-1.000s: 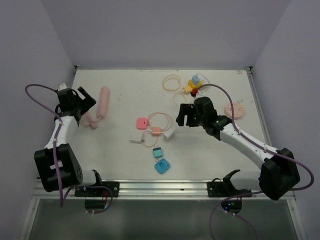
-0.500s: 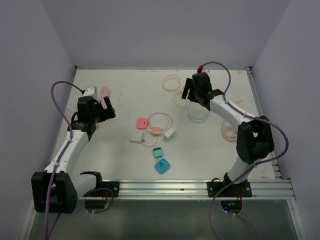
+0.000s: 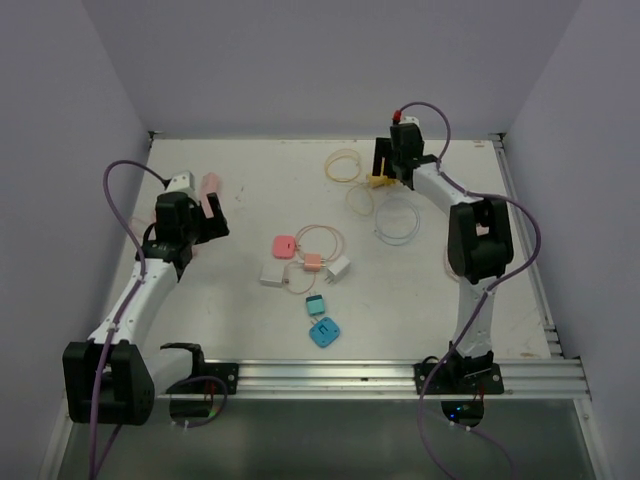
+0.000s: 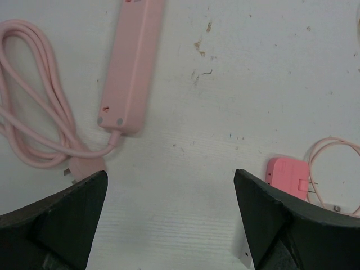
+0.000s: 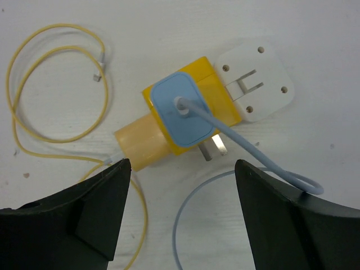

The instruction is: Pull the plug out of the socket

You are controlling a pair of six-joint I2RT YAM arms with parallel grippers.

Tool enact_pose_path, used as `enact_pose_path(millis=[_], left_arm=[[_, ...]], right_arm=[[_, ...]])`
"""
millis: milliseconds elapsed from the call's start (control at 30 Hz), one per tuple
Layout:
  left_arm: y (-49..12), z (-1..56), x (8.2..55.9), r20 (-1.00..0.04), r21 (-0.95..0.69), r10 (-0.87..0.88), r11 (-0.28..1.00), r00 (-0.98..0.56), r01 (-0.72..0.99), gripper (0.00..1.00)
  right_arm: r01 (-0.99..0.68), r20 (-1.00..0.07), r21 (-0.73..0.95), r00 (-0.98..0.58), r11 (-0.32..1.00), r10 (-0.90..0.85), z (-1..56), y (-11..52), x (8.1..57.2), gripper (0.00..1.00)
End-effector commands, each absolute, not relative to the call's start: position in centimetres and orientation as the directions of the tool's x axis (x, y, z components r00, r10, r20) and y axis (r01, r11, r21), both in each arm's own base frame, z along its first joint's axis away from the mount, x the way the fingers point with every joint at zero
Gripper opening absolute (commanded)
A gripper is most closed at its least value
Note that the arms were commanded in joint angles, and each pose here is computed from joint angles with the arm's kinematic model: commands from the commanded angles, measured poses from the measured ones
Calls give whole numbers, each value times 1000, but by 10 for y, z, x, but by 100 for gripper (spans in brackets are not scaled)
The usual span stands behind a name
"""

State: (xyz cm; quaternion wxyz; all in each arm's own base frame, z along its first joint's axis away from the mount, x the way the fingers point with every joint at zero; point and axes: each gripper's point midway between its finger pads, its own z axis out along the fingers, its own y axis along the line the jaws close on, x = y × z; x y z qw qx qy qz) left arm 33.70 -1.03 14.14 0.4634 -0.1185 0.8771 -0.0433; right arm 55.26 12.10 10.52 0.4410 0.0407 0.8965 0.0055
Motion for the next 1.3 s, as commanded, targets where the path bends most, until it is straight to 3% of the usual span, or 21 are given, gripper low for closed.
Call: enact_pose_path(millis=[0,433,633,933,1233,1267], left_arm=[[-11,159,349,-833,-176,-222,975,-506,-138,97],[-13,155,351,-826,-180,-222,975,-518,-131,97],[-14,156,351,-828,-182,-224,975,-515,-130,97],[-16,153,351,-823,-188,-225,974,-522,-123,96],[-15,151,352,-819,-187,-226,974,-528,-126,96],[-15,151,352,-819,-188,-226,974,-528,-125,96]], right_arm=[[-4,-832,22,-554,1000,15,125,119,572,79],[-128,-800,-17,-593,992,-90,84,122,588,80],[-119,-770,12,-634,993,-67,69,121,570,74],[-200,-759,119,-650,973,-41,69,144,559,62],[-150,-755,245,-650,958,91,90,155,546,38],[-139,-754,255,-648,957,107,92,154,543,32]])
